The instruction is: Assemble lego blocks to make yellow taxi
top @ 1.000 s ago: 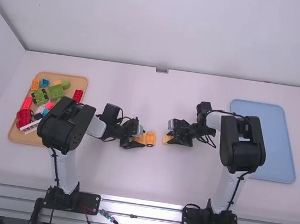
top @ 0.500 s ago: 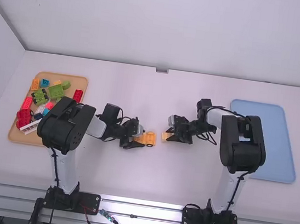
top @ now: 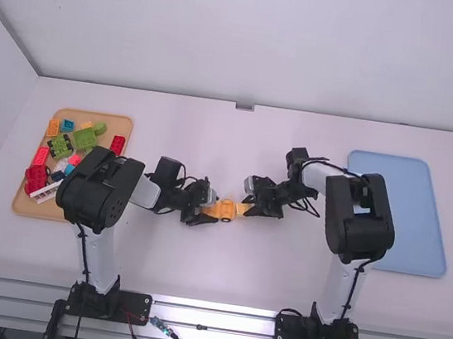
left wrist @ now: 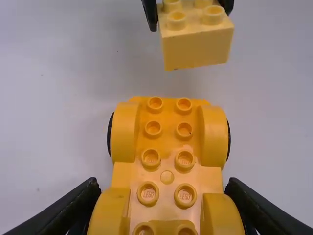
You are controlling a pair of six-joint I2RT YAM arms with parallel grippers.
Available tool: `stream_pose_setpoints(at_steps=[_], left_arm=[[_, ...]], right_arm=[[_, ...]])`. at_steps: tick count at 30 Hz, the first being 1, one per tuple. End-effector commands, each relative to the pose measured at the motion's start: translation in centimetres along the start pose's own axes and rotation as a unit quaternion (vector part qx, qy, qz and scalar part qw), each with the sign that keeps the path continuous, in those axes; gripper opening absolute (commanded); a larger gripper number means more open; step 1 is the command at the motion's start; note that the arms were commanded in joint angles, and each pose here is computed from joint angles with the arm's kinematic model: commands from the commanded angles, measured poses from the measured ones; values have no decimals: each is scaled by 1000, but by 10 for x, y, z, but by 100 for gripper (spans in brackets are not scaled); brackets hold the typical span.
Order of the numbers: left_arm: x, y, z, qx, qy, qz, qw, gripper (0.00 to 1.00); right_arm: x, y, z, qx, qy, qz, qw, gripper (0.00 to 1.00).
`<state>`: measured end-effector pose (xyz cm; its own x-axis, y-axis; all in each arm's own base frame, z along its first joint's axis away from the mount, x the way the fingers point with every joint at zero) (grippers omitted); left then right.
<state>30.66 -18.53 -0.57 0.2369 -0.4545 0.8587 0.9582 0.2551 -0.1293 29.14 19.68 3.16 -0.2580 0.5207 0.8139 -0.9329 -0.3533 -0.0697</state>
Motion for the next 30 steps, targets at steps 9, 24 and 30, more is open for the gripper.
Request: stream_pose_setpoints(at_steps=[9,24,30], left_arm=[[1,0,-1,-5,-4,4,1000,68],[1,0,-1,-5,-4,4,1000,68],[1,0,-1,-5,-3,4,1000,69]], right_arm=[[19,-6,18,-60,22,22,998,25],[21,-6,-10,-74,40,6,996,21],[29,-8,-9,-78,12,0,997,20]])
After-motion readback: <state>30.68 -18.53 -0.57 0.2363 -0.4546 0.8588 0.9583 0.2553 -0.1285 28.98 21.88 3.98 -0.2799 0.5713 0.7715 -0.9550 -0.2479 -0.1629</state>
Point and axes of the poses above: each hand's point on the last joint's axis, 136 mm out from that joint toward the fingers, its own z axis back along the fingers, its own y axis along the line the jaws close on, x = y × z, the point moved 2 cm from there along z, back along the fingers, and after that the axes turned 11 degrees about z, right-handed, at the moved point
